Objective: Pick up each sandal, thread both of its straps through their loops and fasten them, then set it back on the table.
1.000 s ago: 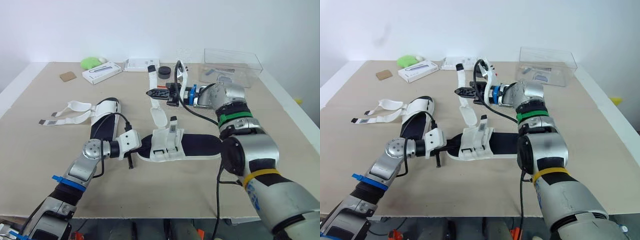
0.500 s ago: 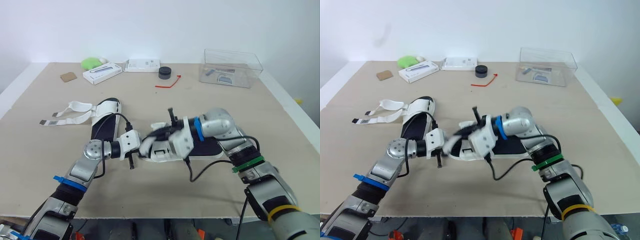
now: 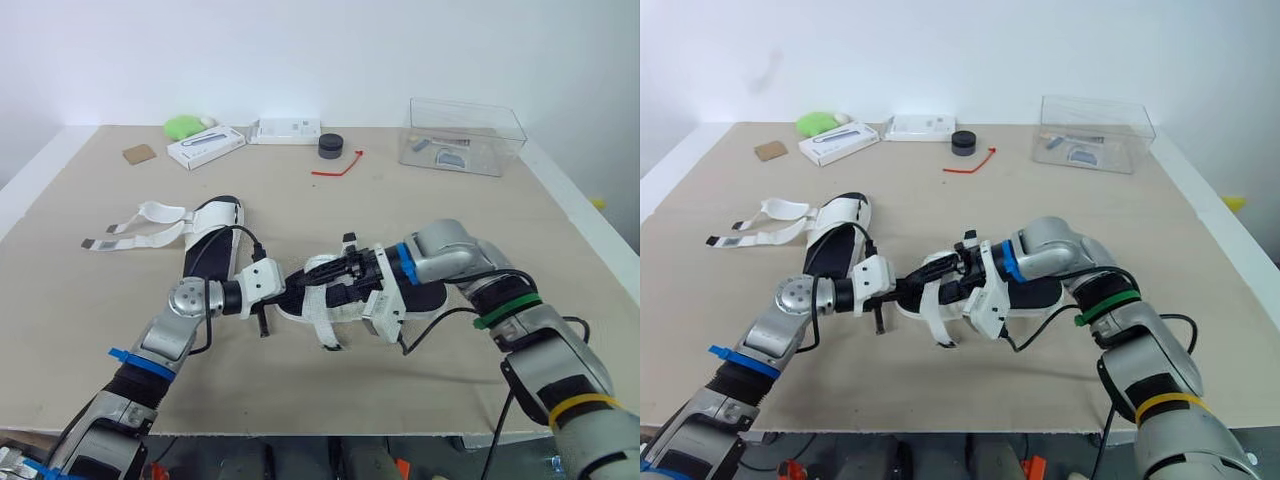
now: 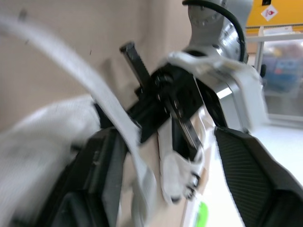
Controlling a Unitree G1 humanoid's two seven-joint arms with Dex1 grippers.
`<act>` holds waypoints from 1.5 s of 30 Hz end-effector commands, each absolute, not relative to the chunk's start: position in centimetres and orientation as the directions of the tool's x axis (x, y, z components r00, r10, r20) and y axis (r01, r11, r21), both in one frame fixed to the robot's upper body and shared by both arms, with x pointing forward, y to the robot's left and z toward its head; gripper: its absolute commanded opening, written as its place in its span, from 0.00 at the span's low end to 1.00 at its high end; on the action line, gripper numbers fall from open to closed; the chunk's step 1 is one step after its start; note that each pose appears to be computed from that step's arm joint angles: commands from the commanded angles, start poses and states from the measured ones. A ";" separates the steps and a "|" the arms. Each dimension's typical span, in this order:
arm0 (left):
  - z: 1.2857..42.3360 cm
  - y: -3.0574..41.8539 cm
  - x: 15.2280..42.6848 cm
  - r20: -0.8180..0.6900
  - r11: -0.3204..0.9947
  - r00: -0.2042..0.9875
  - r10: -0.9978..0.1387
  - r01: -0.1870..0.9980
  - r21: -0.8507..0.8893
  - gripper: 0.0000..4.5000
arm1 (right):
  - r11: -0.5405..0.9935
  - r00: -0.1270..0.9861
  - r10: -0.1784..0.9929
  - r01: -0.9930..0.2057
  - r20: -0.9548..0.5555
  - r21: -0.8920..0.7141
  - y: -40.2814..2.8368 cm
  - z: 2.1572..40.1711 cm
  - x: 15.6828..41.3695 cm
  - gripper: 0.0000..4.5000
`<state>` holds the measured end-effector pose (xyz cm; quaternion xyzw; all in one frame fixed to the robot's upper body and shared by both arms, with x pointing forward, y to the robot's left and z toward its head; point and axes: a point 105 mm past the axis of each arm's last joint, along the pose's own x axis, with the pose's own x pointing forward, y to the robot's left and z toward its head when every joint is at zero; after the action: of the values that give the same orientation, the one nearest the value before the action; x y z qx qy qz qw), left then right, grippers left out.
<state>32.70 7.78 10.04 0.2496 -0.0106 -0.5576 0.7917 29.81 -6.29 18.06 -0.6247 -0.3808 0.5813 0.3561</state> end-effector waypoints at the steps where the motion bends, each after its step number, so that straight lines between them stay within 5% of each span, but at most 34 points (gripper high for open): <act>1: 7.7 8.4 32.5 -0.353 0.237 0.367 -0.860 0.902 0.360 0.00 | -0.402 0.079 0.914 0.025 -0.399 -0.915 -7.9 19.6 29.6 0.69; 5: 7.7 8.4 32.6 -0.357 0.230 0.360 -0.862 0.905 0.358 0.00 | -0.375 0.127 0.917 -0.053 -0.379 -0.926 -9.8 20.1 28.9 0.69; 8: 7.7 8.4 32.7 -0.360 0.225 0.356 -0.862 0.907 0.357 0.00 | -0.092 0.202 0.962 -0.402 -0.186 -0.911 -10.3 21.7 28.3 0.69; 10: 7.8 8.5 32.7 -0.363 0.221 0.353 -0.863 0.908 0.356 0.00 | 0.217 0.263 0.965 -0.781 0.006 -0.586 -9.2 23.1 27.1 0.69; 12: 7.8 8.4 32.6 -0.365 0.215 0.347 -0.864 0.909 0.356 0.00 | 0.219 0.238 0.966 -0.962 -0.105 -0.165 -7.7 20.6 24.6 0.69; 17: 7.9 8.5 32.6 -0.367 0.213 0.344 -0.864 0.911 0.352 0.00 | 0.245 0.196 0.917 -0.964 -0.347 0.105 -8.0 17.6 22.5 0.69; 23: 7.9 8.5 32.7 -0.367 0.215 0.345 -0.864 0.911 0.351 0.00 | 0.339 0.197 0.852 -0.914 -0.485 0.224 -8.8 15.3 22.7 0.69; 38: 7.9 8.4 32.5 -0.361 0.221 0.348 -0.865 0.911 0.349 0.00 | 0.397 0.195 0.838 -0.858 -0.509 0.327 -6.5 13.2 24.0 0.69; 41: 7.8 8.3 32.4 -0.362 0.222 0.349 -0.865 0.911 0.348 0.00 | 0.408 0.197 0.837 -0.847 -0.511 0.342 -6.4 13.0 24.2 0.50; 45: 7.9 8.4 32.5 -0.360 0.225 0.353 -0.864 0.909 0.350 0.00 | 0.413 0.187 0.846 -0.823 -0.499 0.391 -5.9 13.4 24.9 0.09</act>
<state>32.67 7.47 10.30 0.2521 -0.0098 -0.5708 0.7814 24.59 -5.96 12.03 0.0158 0.3533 0.5373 0.7657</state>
